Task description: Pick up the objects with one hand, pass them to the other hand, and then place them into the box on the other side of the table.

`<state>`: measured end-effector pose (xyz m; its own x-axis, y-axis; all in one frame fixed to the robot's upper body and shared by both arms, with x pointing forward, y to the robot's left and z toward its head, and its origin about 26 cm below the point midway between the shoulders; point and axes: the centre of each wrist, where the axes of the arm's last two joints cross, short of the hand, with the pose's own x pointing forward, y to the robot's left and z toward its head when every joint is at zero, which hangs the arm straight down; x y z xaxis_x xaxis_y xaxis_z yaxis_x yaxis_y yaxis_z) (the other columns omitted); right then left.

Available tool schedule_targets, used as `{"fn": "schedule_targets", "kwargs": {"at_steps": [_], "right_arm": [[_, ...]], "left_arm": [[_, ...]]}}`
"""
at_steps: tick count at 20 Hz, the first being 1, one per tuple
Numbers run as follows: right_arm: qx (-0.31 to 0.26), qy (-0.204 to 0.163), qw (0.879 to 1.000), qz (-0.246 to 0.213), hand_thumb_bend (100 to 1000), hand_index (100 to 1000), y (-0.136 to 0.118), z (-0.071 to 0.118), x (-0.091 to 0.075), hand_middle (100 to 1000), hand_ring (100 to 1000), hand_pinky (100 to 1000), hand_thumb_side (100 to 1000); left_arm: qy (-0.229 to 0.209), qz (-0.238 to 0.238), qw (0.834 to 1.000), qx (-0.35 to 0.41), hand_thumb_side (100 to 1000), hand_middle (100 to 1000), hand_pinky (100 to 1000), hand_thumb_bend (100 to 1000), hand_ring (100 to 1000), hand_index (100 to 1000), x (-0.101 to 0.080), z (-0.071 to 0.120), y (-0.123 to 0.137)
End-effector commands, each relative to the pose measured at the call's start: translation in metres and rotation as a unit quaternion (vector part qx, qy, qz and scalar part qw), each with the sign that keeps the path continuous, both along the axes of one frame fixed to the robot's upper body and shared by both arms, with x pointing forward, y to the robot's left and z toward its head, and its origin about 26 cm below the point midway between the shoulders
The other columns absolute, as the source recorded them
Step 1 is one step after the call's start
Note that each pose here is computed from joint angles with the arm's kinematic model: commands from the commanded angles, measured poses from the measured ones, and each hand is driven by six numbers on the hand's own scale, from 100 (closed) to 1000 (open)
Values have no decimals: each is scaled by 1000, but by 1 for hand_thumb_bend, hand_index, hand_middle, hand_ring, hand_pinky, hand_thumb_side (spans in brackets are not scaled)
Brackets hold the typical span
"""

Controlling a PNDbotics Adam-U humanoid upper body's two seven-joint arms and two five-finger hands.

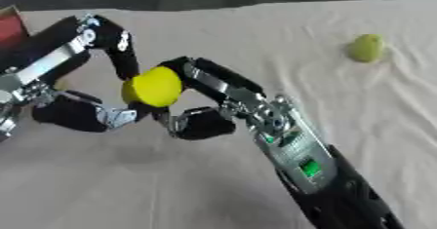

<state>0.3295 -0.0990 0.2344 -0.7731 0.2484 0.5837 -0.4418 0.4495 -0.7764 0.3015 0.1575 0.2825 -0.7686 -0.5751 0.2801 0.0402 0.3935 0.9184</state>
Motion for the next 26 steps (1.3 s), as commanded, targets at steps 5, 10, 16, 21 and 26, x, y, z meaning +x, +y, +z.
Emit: {"fn": "schedule_targets", "kwargs": {"at_steps": [5,10,16,21,26], "right_arm": [[-14,-27,999,21,324,811,1,6,-3,690,677,706,100],[-13,-32,999,17,360,828,0,6,-2,719,699,713,100],[-4,-32,999,6,354,835,-1,6,-1,724,703,713,100],[0,-28,1000,-2,354,843,-2,6,-1,732,707,713,100],[6,-28,999,-14,360,862,-3,6,0,739,712,716,100]], "left_arm": [[-29,3,1000,-4,100,414,536,435,447,485,-1,12,2],[-32,4,999,-3,100,412,528,443,444,482,-2,12,3],[-31,4,1000,0,100,396,503,457,426,462,-3,12,5],[-28,3,1000,-2,100,380,481,464,409,443,-4,11,5],[-28,-5,1000,-2,100,365,472,466,393,425,-5,10,7]]}}
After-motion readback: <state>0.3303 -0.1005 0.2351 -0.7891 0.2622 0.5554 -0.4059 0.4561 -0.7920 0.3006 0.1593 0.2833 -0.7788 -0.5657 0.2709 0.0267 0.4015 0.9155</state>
